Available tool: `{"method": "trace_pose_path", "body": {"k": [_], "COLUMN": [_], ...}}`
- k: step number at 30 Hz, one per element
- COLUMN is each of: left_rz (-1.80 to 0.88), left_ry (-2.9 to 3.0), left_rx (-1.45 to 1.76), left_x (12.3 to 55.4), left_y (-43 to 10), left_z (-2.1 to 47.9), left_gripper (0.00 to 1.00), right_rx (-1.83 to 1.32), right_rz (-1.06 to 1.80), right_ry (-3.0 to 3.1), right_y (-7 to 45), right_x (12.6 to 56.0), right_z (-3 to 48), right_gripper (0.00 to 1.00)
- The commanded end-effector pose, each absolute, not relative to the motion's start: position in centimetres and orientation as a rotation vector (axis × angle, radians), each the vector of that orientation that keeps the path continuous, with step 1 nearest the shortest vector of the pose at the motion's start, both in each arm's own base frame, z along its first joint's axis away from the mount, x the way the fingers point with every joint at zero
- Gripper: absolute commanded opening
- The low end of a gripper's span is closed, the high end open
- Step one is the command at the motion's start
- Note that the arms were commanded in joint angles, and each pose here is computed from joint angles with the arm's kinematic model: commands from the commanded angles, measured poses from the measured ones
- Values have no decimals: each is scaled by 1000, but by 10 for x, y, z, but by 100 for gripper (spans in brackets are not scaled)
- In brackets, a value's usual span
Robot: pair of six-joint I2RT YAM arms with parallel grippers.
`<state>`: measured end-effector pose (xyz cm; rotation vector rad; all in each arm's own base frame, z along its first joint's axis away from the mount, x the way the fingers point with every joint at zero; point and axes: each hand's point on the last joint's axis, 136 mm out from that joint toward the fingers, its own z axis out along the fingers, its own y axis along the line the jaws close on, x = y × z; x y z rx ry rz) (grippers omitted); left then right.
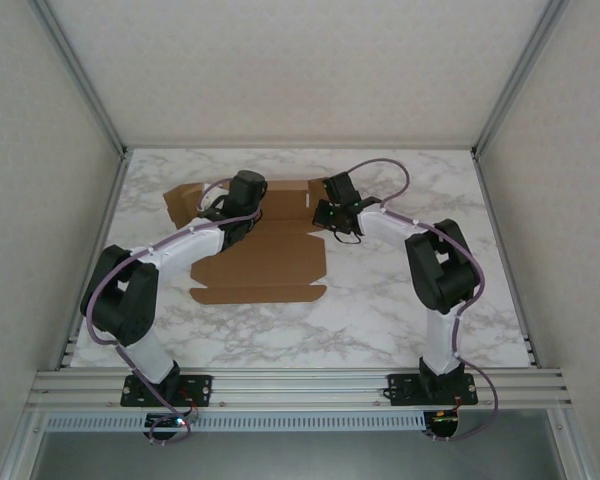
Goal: Fold the paper box
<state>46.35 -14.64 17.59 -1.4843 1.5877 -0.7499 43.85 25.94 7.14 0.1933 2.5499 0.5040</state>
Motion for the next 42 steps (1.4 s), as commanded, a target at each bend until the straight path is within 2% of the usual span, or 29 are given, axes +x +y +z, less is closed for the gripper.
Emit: {"method": "trace_pose_path", "body": {"k": [1,12,16,30,42], "left_rz": [-597,-609,-626,-649,-649], "left_ry": [1753,1749,1751,1748,1748], "left_rx": [-1501,-1502,-1502,-1506,-1506], "left_x": [444,444,444,443,440], "left_y": [-139,-139,-141,-143,-141], "left_z": [130,132,130,131,131], "left_gripper": [0,0,0,0,0], "right_rx": [214,235,208,263,312], "right_rz": [330,321,415,866,1019], "right_ry": [2564,2652,2680,2562,2489], "right_y": [234,230,242,286,298], "right_x": [452,439,434,437,436], "right_z": [59,23,17,52,68], "right_gripper": [0,0,0,0,0]}}
